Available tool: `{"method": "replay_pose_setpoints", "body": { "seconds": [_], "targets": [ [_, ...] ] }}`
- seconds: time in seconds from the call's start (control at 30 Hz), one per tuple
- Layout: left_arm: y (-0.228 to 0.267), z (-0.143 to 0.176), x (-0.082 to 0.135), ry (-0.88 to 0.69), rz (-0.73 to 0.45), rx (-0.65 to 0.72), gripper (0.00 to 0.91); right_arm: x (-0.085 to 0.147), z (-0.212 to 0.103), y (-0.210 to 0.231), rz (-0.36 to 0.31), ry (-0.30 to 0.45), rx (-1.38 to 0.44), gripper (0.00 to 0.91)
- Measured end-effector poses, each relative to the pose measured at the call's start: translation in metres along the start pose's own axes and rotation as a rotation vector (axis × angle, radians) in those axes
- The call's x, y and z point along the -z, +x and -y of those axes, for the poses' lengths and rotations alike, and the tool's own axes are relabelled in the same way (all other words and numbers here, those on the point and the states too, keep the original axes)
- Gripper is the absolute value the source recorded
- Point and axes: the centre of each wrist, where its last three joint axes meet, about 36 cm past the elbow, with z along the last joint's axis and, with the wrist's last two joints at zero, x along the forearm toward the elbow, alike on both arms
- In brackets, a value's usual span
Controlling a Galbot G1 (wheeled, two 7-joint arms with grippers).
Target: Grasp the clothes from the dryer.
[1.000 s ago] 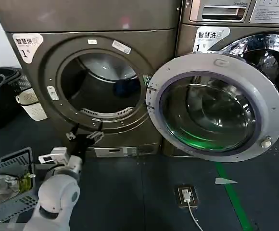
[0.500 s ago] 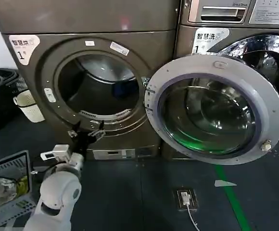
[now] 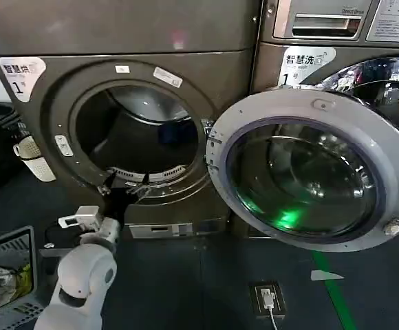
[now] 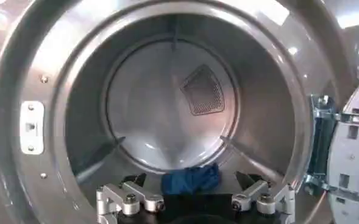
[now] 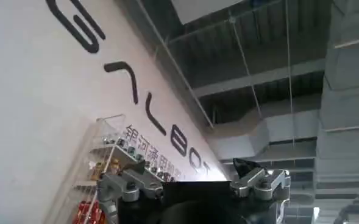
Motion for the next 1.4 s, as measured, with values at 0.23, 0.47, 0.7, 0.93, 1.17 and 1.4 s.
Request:
{"method": "replay_pose_setpoints", "body": {
  "seconds": [0.23, 0.47, 0.7, 0.93, 1.17, 1.4],
  "targets": [
    [-0.001, 0.001, -0.001, 0.005, -0.001, 0.001, 0.907, 0.001, 0.001, 0.000, 0.004, 0.002, -0.001, 0.907],
    [-0.004, 0.001, -0.002, 0.003, -0.004, 0.004, 0.907, 0.005, 0.006, -0.002, 0.012, 0.023, -0.025, 0.907],
    [-0.007, 0.000, -0.002, 0.003, -0.002, 0.008, 0.907, 0.008, 0.013, -0.003, 0.016, 0.047, -0.053, 0.907],
    [-0.011, 0.001, -0.002, 0.002, 0.000, 0.008, 0.907, 0.009, 0.015, -0.002, 0.013, 0.063, -0.073, 0.907],
    [-0.013, -0.001, -0.002, -0.002, -0.001, 0.011, 0.907, 0.010, 0.015, -0.002, 0.016, 0.066, -0.075, 0.907],
    [-0.015, -0.001, -0.002, -0.001, -0.001, 0.012, 0.907, 0.014, 0.018, -0.003, 0.022, 0.074, -0.081, 0.907]
  ]
}}
